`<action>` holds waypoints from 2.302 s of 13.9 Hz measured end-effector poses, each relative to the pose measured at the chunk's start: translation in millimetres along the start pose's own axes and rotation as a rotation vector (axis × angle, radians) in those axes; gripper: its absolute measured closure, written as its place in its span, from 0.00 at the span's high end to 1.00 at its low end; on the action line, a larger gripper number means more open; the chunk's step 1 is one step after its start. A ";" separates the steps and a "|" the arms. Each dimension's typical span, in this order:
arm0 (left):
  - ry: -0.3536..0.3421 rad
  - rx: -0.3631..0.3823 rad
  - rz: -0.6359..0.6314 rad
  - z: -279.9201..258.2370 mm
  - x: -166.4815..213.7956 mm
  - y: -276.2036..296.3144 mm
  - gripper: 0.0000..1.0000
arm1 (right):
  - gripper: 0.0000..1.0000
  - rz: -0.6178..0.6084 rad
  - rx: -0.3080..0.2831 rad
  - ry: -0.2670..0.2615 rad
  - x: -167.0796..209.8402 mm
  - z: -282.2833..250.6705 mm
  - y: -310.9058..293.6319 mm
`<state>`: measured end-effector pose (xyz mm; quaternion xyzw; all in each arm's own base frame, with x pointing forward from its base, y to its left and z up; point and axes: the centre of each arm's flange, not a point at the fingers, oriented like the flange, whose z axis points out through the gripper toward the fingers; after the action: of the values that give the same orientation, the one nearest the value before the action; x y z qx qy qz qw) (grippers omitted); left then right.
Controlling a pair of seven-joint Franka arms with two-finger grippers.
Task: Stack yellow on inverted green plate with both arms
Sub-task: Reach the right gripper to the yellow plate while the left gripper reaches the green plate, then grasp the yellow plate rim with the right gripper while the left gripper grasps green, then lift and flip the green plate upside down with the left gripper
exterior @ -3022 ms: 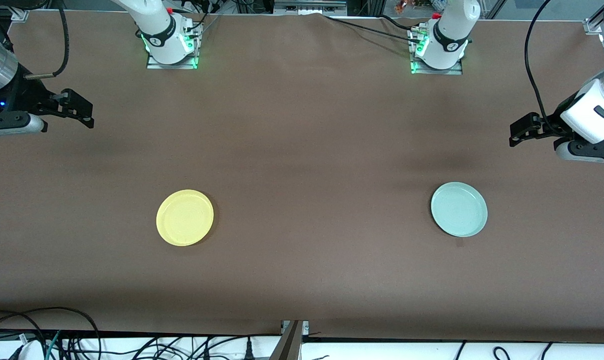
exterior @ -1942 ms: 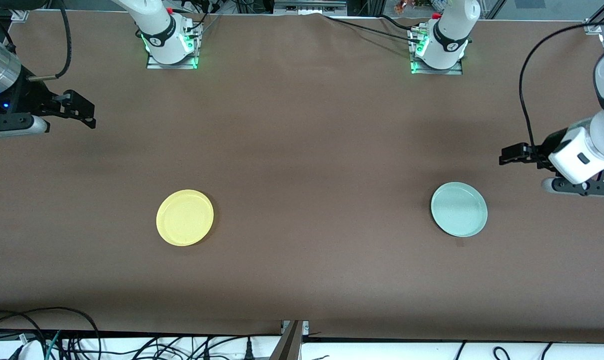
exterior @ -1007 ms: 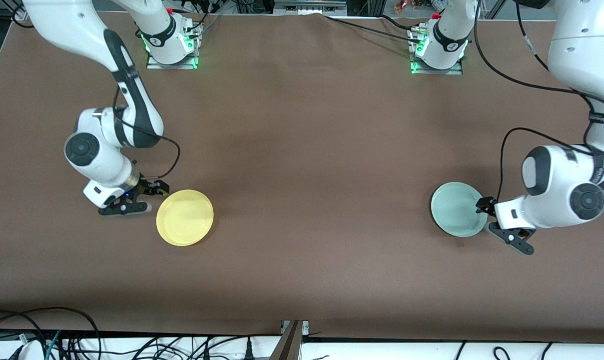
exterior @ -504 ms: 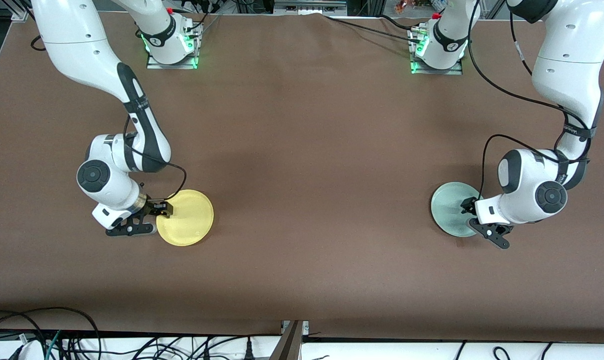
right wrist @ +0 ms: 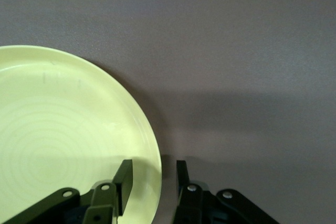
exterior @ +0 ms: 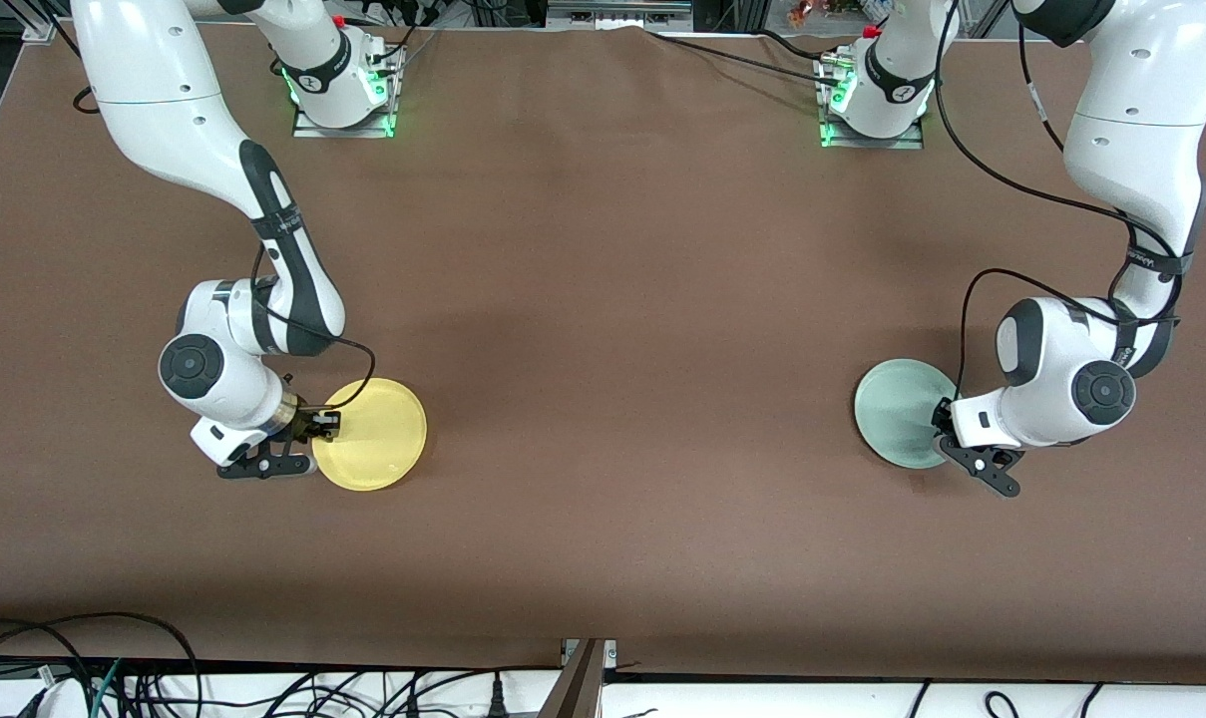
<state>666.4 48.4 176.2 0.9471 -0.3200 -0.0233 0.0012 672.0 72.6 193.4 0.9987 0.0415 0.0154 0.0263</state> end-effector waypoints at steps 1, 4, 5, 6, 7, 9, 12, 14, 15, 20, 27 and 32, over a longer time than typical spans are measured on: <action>0.001 0.001 0.007 -2.4 0.3 0.0 0.13 | 0.35 0.007 0.008 -0.007 1.5 -2.4 -0.5; -0.016 0.007 0.060 -28.4 3.4 3.6 0.04 | 0.17 0.019 0.021 -0.018 4.3 -7.0 -1.4; -0.039 0.037 0.108 -39.6 6.4 7.1 0.04 | 0.09 0.020 0.023 -0.021 4.0 -6.6 -1.4; -0.071 0.082 0.172 -51.1 12.8 14.3 0.04 | 0.08 0.020 0.023 -0.023 3.8 -5.8 -1.5; -0.098 0.123 0.237 -62.9 24.1 27.7 0.04 | 0.08 0.021 0.023 -0.025 3.4 -4.5 -1.6; -0.150 0.167 0.333 -87.3 54.8 65.0 0.04 | 0.09 0.021 0.023 -0.029 2.9 -2.0 -1.8; -0.257 0.298 0.469 -135.7 99.7 110.2 0.04 | 0.11 0.022 0.024 -0.031 2.5 -0.5 -2.0; -0.328 0.411 0.511 -161.7 124.1 146.1 0.04 | 0.10 0.022 0.023 -0.033 2.2 1.1 -2.1; -0.346 0.468 0.504 -170.1 134.4 165.6 0.04 | 0.08 0.022 0.024 -0.033 2.4 1.2 -2.2; -0.341 0.777 0.442 -173.4 175.3 280.4 0.04 | 0.04 0.023 0.028 -0.030 4.3 -2.8 -3.0; -0.247 1.038 0.218 -70.0 185.0 447.6 0.04 | 0.03 0.030 0.077 -0.107 35.2 -70.9 -8.5; -0.211 1.143 0.143 -54.8 182.3 484.4 0.04 | 0.03 0.056 0.215 -0.151 47.3 -114.6 4.3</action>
<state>520.0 -448.0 231.4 0.7661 -0.3434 0.0588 -0.5401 715.7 78.1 309.3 0.9948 0.0128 -0.0635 -0.0784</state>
